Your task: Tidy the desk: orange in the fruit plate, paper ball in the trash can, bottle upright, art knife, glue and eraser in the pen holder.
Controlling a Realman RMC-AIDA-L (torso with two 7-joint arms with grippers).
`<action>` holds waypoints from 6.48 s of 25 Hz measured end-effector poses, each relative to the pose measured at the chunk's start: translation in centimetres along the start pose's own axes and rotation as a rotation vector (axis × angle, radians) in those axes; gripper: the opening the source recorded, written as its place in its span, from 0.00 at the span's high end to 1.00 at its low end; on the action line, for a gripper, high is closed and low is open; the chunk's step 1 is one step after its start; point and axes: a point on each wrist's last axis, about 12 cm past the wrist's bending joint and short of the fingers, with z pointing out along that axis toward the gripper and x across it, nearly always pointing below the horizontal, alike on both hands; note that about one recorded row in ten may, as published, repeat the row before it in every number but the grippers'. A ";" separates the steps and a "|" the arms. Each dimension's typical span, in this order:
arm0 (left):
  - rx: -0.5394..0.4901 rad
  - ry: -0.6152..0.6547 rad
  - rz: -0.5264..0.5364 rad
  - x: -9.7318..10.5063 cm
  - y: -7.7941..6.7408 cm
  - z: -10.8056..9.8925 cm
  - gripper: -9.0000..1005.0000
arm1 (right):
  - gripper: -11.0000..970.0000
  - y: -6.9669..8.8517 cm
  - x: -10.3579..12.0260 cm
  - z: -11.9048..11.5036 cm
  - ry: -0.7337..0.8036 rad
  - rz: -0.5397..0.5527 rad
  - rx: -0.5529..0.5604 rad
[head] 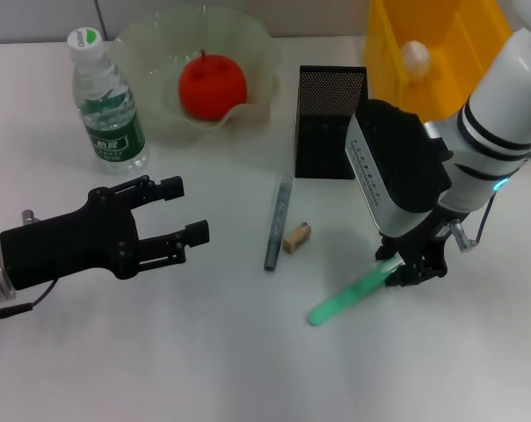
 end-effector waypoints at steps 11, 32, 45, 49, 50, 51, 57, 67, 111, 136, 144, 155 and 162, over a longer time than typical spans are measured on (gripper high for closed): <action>-0.009 -0.013 0.002 -0.2 0.1 0.0 0.20 | 0.81 0.0 0.1 0.1 0.006 -0.009 -0.004; -0.035 -0.042 0.036 -0.4 0.3 0.0 0.20 | 0.81 0.8 -2.2 -10.3 0.131 -0.150 0.248; -0.078 -0.080 0.038 -0.6 0.6 -0.5 0.20 | 0.81 1.0 -2.4 -14.6 0.246 -0.231 0.481; -0.082 -0.085 0.045 -0.6 0.6 -0.4 0.20 | 0.81 0.4 -1.7 -14.3 0.246 -0.299 0.558; -0.083 -0.086 0.045 -0.5 0.5 -0.4 0.20 | 0.81 0.3 -1.4 -14.3 0.247 -0.309 0.573; -0.083 -0.087 0.045 -0.5 0.5 -0.4 0.20 | 0.81 0.2 -1.2 -14.2 0.249 -0.320 0.593; -0.098 -0.116 0.048 -0.2 0.4 -0.2 0.20 | 0.81 -0.8 0.5 -13.2 0.275 -0.411 0.718; -0.138 -0.120 0.068 0.1 0.6 -0.4 0.20 | 0.81 -1.9 2.3 -10.6 0.385 -0.642 0.891; -0.199 -0.112 0.184 0.8 0.8 -0.2 0.20 | 0.77 1.6 1.3 -0.5 0.712 -1.201 1.208; -0.214 -0.128 0.143 0.6 1.0 -0.5 0.20 | 0.50 1.7 2.1 -4.4 0.177 -0.351 1.510; -0.193 -0.125 0.121 0.6 0.9 -0.3 0.20 | 0.50 0.9 3.3 -5.4 -0.229 0.140 1.515; -0.116 -0.126 0.105 -0.3 0.8 -0.4 0.20 | 0.50 -1.1 0.7 -4.3 -0.903 0.775 1.120; -0.105 -0.089 0.108 -0.6 1.0 -2.5 0.20 | 0.50 -0.1 -2.6 -5.8 -1.113 0.902 0.777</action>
